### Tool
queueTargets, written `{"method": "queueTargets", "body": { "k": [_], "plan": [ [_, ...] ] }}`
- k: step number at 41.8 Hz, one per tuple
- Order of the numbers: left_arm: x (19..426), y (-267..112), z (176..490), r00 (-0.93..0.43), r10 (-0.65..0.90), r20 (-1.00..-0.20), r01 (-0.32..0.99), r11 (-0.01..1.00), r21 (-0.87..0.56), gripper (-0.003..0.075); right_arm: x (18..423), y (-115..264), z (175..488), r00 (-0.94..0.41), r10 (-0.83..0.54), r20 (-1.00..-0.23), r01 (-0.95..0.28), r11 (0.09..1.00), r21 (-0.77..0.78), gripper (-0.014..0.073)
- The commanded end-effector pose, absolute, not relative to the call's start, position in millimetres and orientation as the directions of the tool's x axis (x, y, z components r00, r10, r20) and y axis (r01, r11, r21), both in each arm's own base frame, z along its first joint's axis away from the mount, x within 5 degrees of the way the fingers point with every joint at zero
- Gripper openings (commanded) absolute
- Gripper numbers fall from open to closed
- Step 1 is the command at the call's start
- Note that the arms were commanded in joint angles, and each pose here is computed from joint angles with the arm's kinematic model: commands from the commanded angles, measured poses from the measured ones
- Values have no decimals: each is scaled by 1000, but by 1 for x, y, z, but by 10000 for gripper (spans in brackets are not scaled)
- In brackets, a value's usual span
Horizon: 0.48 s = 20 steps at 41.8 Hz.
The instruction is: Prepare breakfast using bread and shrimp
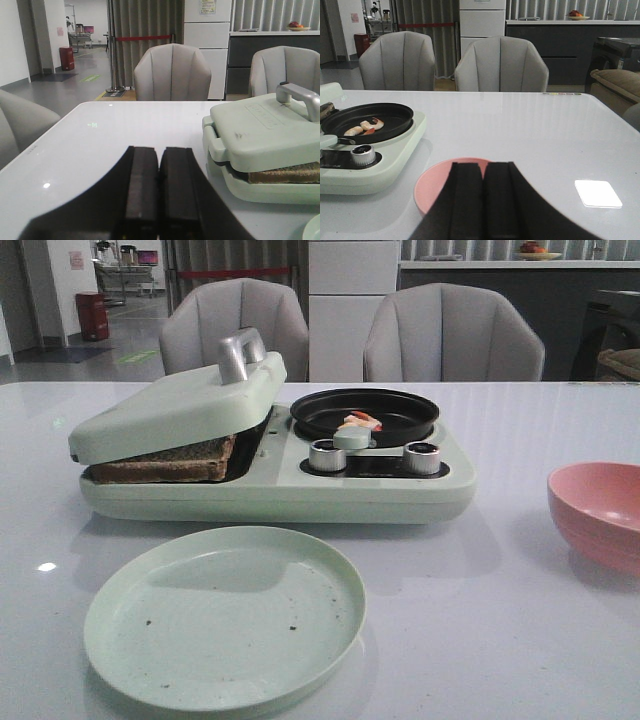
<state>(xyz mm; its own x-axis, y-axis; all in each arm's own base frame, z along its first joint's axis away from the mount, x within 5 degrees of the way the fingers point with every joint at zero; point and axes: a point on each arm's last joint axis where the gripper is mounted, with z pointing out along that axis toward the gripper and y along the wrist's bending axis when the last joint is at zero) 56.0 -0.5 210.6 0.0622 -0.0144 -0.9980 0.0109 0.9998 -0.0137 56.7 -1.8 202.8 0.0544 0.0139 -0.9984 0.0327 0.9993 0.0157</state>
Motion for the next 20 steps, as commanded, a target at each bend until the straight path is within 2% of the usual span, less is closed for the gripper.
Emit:
{"method": "queueTargets", "body": {
  "k": [1,20],
  "plan": [
    [54,-1,218,169,-22,-985,13,1000,-20,101,53,-3,217,173,6,-985,47,999,14,47],
    [54,-1,218,169,-22,-985,13,1000,-20,101,53,-3,217,167,6,-986,46,999,14,47]
  ]
}}
